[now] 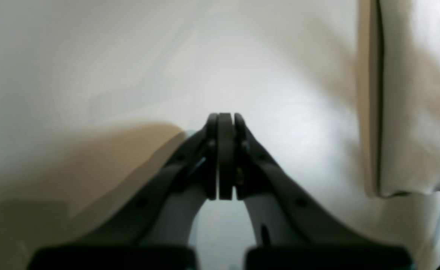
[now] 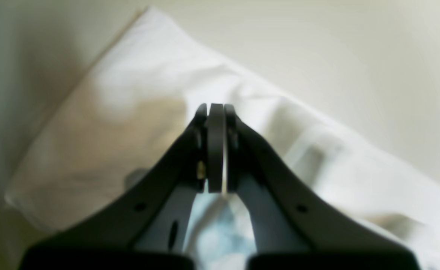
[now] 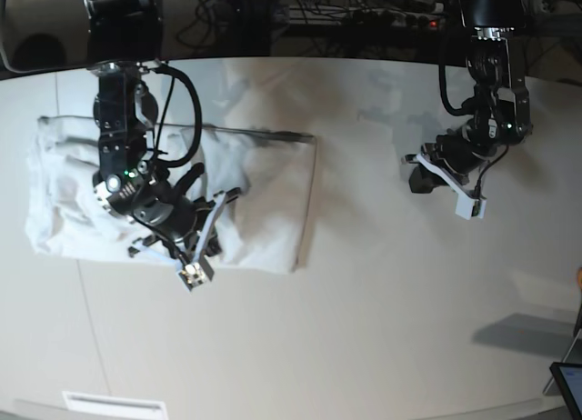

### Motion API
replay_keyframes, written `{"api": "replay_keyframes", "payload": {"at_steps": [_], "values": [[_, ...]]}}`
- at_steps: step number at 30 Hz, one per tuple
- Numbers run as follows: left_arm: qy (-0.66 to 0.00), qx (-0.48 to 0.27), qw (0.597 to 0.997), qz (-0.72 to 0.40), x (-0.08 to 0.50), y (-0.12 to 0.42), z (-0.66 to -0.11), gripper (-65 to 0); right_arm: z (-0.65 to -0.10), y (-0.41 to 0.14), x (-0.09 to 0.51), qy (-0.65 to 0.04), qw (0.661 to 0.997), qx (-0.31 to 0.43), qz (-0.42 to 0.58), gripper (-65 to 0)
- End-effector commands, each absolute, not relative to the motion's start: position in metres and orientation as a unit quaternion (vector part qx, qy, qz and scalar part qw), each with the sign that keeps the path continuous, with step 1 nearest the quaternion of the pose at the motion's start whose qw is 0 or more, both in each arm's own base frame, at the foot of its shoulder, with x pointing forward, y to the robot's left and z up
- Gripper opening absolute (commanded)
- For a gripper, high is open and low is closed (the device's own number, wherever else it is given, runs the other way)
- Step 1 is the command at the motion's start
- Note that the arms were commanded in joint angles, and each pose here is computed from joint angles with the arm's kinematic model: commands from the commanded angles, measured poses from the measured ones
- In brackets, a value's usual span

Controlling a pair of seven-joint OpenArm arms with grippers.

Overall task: Fold the T-shirt properly
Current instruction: 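Grasp the strip end at the right gripper and fold it over the shirt, then move the left gripper to the folded shirt's edge and open it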

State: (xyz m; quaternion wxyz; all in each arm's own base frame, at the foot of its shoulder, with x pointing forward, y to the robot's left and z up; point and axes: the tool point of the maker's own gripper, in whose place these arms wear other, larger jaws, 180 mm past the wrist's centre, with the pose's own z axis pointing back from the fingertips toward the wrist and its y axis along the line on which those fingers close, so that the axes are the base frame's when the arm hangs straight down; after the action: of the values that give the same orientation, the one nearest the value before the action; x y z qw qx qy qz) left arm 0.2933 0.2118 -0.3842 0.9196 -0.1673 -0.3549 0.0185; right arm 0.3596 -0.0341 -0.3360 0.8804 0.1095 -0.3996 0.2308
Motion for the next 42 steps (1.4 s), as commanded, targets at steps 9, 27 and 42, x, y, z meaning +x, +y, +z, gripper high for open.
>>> {"api": "replay_keyframes", "payload": {"at_steps": [9,27,42], "values": [[-0.38,-0.165,0.91,0.013,0.303,0.217,-0.369,-65.0,-0.362,-0.062,0.383,-0.394,0.891,0.107,0.2,-63.4],[-0.393,-0.17,0.904,0.004,0.309,0.21,-0.36,-65.0,-0.401,-0.113,0.388,-0.363,0.912,0.092,0.166,-63.4],[-0.488,-0.302,0.803,-0.162,0.36,0.037,-0.271,-61.0,-0.282,-0.18,0.396,-0.525,0.846,0.021,0.09,-63.4]]}}
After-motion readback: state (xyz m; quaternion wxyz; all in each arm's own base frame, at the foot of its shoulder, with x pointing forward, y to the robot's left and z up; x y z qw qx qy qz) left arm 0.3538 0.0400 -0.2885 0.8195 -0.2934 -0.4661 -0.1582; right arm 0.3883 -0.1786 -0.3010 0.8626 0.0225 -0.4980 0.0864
